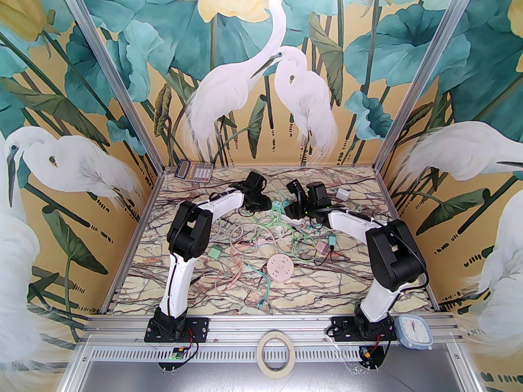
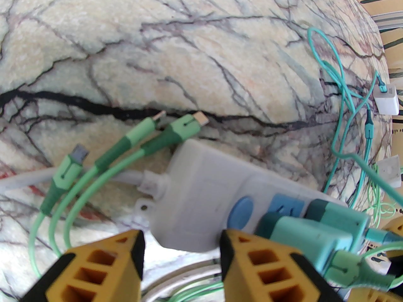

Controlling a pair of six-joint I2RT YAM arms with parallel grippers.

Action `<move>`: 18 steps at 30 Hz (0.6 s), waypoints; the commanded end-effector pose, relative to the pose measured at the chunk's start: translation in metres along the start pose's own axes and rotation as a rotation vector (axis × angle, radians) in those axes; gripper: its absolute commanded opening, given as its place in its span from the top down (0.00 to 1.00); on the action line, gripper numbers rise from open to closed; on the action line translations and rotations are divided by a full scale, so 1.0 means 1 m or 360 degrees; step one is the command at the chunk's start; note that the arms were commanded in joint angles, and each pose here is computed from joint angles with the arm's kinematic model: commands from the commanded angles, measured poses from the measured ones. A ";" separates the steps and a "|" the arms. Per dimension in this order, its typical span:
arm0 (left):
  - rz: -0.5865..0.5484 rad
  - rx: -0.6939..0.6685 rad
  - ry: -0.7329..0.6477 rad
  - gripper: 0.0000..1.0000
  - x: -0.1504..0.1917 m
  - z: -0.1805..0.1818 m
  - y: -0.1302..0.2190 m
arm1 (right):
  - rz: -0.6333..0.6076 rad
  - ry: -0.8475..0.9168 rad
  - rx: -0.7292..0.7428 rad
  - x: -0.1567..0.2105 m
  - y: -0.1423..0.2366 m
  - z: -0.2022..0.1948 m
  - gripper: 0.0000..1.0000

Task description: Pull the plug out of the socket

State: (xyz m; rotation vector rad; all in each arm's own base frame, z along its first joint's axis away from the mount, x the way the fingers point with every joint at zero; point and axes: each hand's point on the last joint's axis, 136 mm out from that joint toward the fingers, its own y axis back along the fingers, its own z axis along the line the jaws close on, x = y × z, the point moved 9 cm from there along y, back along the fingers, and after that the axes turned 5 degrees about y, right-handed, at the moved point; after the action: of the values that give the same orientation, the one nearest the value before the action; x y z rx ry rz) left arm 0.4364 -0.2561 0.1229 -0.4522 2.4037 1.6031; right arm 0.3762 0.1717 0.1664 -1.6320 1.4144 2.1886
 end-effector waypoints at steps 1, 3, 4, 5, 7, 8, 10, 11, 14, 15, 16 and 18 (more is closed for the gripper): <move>0.0128 -0.0101 -0.0031 0.54 0.015 0.008 -0.016 | -0.0016 0.0131 -0.0178 -0.016 -0.001 -0.004 0.45; 0.0131 -0.0098 -0.0029 0.54 0.015 0.008 -0.015 | 0.0023 0.0153 -0.0208 -0.021 -0.002 -0.009 0.43; 0.0128 -0.0097 -0.0031 0.54 0.015 0.008 -0.015 | 0.0062 0.0151 -0.0235 -0.021 -0.003 -0.012 0.42; 0.0130 -0.0093 -0.0030 0.54 0.015 0.008 -0.015 | 0.0096 0.0152 -0.0265 -0.021 -0.003 -0.016 0.42; 0.0131 -0.0093 -0.0030 0.54 0.015 0.007 -0.015 | 0.0178 0.0136 -0.0320 -0.020 -0.006 -0.022 0.43; 0.0128 -0.0091 -0.0032 0.54 0.014 0.007 -0.014 | 0.0222 0.0140 -0.0341 -0.018 -0.008 -0.023 0.44; 0.0129 -0.0092 -0.0032 0.54 0.015 0.007 -0.014 | 0.0262 0.0166 -0.0361 -0.014 -0.012 -0.023 0.44; 0.0129 -0.0088 -0.0032 0.54 0.014 0.007 -0.014 | 0.0265 0.0175 -0.0368 -0.011 -0.013 -0.023 0.44; 0.0128 -0.0087 -0.0034 0.54 0.014 0.007 -0.013 | 0.0288 0.0198 -0.0386 -0.005 -0.018 -0.022 0.42; 0.0128 -0.0087 -0.0032 0.54 0.014 0.007 -0.013 | 0.0304 0.0199 -0.0375 -0.004 -0.020 -0.023 0.42; 0.0129 -0.0088 -0.0033 0.54 0.014 0.007 -0.013 | 0.0320 0.0200 -0.0372 -0.004 -0.022 -0.023 0.42; 0.0129 -0.0085 -0.0032 0.54 0.014 0.007 -0.013 | 0.0333 0.0196 -0.0360 -0.006 -0.026 -0.024 0.42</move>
State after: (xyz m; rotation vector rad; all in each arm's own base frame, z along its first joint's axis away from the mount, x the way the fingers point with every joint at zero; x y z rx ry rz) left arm 0.4354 -0.2560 0.1234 -0.4375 2.4003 1.6127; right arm 0.4089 0.1689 0.1568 -1.7734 1.4569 2.4563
